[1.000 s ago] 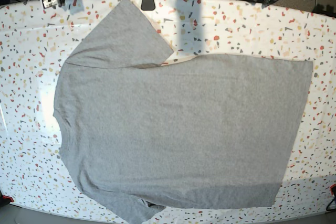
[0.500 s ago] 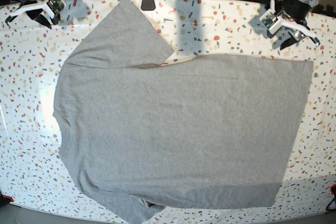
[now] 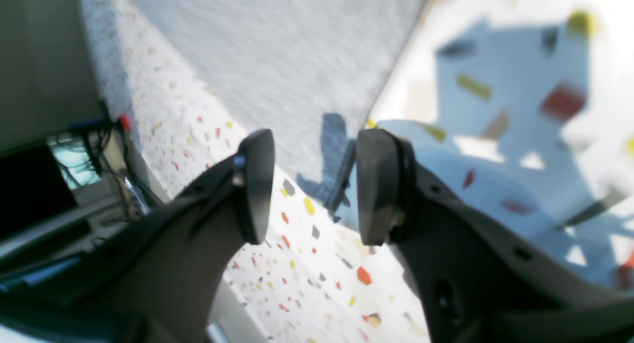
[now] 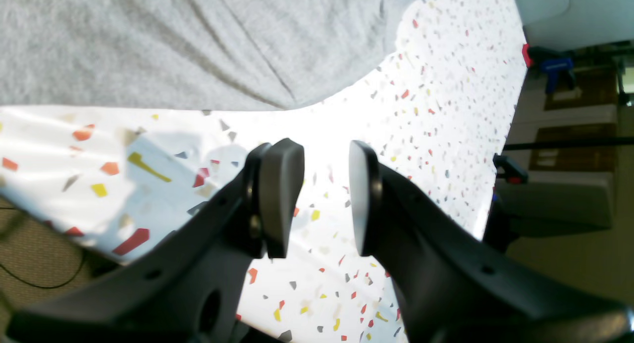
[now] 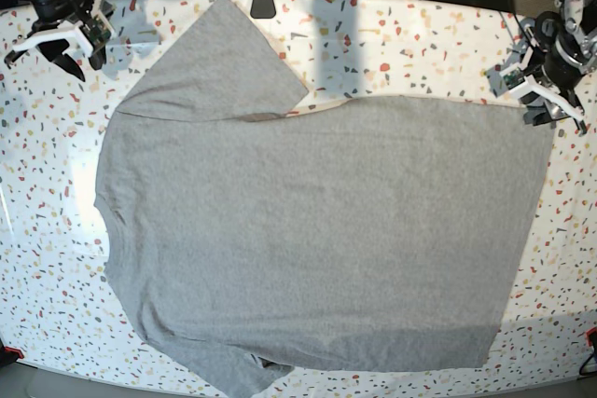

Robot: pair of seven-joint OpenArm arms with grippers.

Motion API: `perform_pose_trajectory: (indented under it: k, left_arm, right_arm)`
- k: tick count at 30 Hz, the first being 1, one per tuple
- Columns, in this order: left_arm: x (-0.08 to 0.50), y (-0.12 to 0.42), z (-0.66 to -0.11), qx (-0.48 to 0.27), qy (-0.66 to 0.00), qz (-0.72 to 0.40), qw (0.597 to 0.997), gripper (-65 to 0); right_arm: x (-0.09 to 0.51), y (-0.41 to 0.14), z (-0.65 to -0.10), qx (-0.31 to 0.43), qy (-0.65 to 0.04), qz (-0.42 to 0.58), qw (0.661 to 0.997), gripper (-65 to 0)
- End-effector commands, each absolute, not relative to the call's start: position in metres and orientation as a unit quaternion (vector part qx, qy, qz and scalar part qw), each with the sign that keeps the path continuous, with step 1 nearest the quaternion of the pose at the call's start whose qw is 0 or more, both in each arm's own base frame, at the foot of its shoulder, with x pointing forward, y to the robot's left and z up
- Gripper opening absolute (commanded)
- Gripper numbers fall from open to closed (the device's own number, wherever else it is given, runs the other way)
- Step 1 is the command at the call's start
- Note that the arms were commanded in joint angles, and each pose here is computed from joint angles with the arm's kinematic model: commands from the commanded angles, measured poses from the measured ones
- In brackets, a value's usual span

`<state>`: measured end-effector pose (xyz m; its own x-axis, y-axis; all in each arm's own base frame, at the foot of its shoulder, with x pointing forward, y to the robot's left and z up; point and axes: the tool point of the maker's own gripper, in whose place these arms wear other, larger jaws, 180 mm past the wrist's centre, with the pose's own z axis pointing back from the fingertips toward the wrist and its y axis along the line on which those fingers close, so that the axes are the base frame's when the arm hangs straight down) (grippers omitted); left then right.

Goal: Fold the T-shirt properly
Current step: 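Lower both grippers toward the shirt's shoulder and sleeve corners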

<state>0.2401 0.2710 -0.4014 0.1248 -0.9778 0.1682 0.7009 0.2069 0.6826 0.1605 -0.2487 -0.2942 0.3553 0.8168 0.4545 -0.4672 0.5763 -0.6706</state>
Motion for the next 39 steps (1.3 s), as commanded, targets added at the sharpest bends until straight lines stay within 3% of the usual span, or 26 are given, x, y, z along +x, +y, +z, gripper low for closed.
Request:
perform_pose_trajectory:
  k: [1, 8, 24, 31, 35, 39]
  left_arm:
    - [0.247, 0.279, -0.395, 0.238, -0.304, -0.599, 0.702, -38.3]
    - [0.244, 0.281, -0.411, 0.212, -0.292, -0.653, 0.666, -38.3]
    - [0.258, 0.301, -0.43, 0.189, -0.284, -0.631, 0.697, -39.4]
    - [0.234, 0.286, -0.461, 0.146, -0.225, -0.673, 0.69, -49.3]
    - [0.224, 0.285, -0.474, 0.15, -0.189, -0.683, 0.689, -65.0]
    - [0.225, 0.296, -0.474, 0.166, -0.177, -0.651, 0.719, -65.0]
  right_arm:
    - [0.165, -0.245, -0.286, -0.224, -0.413, 0.409, 0.782, -45.0]
    - [0.167, -0.247, -0.284, -0.228, -0.418, 0.404, 0.781, -45.0]
    - [0.17, -0.255, -0.28, -0.247, -0.418, 0.386, 0.785, -45.0]
    - [0.17, -0.255, -0.28, -0.247, -0.418, 0.386, 0.784, -45.0]
    - [0.17, -0.255, -0.28, -0.247, -0.419, 0.386, 0.784, -45.0]
    - [0.172, -0.255, -0.277, -0.25, -0.426, 0.384, 0.78, -45.0]
